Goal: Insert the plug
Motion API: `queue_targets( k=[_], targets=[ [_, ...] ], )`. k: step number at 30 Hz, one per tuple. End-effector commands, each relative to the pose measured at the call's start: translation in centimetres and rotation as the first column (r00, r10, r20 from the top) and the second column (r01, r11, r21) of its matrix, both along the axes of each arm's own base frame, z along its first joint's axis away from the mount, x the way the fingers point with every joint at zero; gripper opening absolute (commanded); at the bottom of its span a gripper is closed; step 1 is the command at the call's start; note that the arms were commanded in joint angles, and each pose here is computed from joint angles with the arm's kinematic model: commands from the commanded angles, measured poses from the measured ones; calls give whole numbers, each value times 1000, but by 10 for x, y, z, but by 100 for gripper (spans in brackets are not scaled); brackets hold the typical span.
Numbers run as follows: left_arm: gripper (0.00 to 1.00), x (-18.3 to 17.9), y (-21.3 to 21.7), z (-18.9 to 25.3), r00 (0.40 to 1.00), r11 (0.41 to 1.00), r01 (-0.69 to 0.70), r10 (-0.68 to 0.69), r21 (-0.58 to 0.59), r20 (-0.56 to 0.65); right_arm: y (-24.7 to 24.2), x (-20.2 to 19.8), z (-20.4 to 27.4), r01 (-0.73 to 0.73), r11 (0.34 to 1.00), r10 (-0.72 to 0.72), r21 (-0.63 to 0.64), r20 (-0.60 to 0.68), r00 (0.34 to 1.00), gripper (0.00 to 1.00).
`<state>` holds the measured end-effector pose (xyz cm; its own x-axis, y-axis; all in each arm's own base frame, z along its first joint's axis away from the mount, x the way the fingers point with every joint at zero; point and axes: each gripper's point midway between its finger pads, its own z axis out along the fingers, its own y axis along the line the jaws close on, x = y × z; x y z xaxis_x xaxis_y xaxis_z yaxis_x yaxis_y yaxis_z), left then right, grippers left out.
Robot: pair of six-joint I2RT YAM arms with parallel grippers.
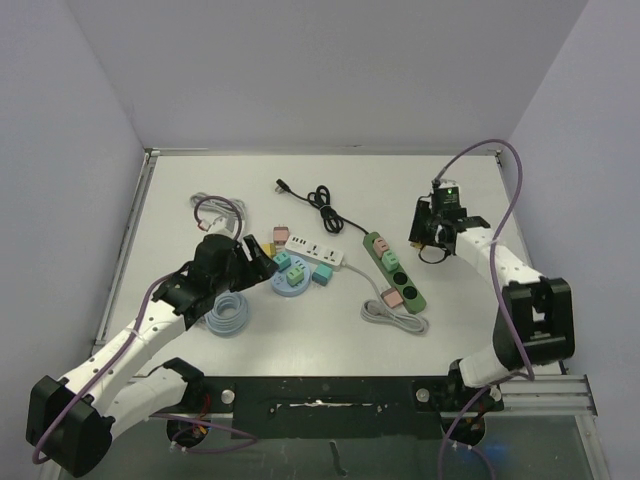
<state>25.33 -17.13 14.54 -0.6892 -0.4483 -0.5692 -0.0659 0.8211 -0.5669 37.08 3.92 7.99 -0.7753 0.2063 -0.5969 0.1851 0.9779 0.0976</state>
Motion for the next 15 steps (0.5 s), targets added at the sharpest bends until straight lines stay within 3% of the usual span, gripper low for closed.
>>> queue_targets(
  k=[1, 4, 6, 11, 15],
  targets=[
    [64, 8, -28, 45, 990, 987, 111, -100, -118, 96, 34, 7, 84, -186, 983, 175, 9, 291, 941, 43],
    [64, 4, -40, 52, 982, 972, 177, -164, -157, 93, 64, -8, 112, -339, 941, 306, 17, 388, 869, 43],
    [64, -2, -51, 61, 968, 950, 244, -227, -197, 107, 88, -22, 129, -467, 884, 414, 3, 458, 787, 43],
    [64, -29, -87, 98, 888, 803, 460, -417, -379, 194, 153, -60, 153, -737, 666, 653, -115, 566, 503, 43],
    [64, -41, -98, 118, 860, 713, 507, -454, -484, 233, 192, -87, 162, -838, 508, 743, -201, 595, 307, 43]
  ],
)
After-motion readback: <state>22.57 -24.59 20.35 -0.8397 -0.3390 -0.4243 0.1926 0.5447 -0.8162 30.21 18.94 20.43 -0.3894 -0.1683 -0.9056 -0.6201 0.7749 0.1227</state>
